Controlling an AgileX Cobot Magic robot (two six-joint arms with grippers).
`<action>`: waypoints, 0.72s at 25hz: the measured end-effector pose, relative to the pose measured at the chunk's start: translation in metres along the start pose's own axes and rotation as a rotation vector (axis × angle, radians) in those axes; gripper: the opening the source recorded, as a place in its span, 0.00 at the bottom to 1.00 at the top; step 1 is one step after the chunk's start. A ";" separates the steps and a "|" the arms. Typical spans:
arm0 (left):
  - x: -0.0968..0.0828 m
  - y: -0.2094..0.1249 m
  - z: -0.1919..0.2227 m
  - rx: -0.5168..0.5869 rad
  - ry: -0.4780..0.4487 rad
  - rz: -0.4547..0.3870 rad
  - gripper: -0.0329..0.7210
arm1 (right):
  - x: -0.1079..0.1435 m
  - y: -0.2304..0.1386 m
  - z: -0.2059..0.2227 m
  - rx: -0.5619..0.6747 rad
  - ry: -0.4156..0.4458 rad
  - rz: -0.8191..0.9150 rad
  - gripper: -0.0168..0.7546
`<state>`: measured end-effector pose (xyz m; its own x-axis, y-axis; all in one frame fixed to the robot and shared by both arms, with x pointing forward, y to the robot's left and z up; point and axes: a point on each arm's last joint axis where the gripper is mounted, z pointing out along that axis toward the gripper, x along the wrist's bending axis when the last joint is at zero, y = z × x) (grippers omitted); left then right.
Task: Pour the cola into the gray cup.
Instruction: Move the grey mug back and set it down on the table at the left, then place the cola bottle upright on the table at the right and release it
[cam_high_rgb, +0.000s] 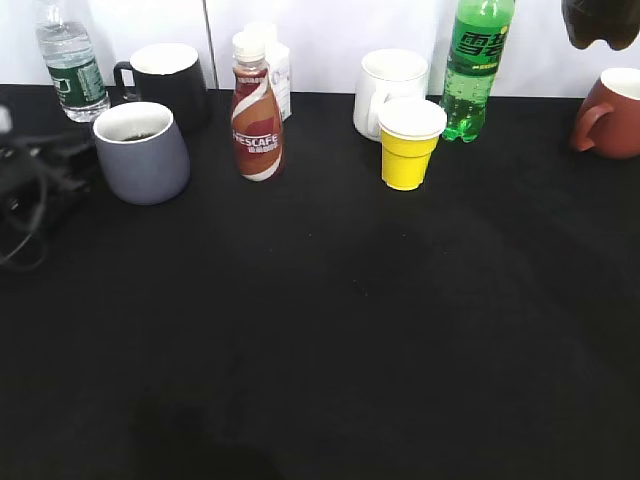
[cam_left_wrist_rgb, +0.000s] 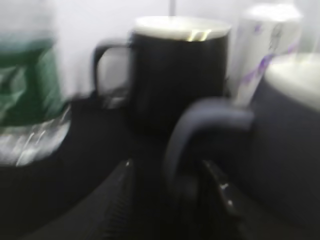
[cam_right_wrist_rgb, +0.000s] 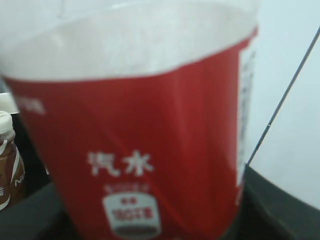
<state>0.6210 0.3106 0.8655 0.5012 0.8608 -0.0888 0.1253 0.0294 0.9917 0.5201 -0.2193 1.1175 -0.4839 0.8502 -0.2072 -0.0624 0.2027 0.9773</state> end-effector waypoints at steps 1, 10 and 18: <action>0.003 -0.004 -0.006 0.014 0.015 -0.013 0.47 | 0.000 0.000 0.000 0.000 0.000 0.000 0.63; -0.031 0.047 -0.074 0.005 0.018 0.005 0.42 | -0.018 0.001 -0.002 -0.078 -0.197 0.390 0.63; -0.084 0.142 -0.126 -0.144 0.036 0.215 0.42 | -0.007 -0.109 -0.010 -0.030 -0.383 0.238 0.63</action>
<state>0.4888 0.3066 1.0255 0.4723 0.8723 0.1262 -0.1056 -0.0862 0.9907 0.5214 -0.2529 1.0128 -0.1301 0.9911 0.0272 -0.0168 -0.0296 0.9994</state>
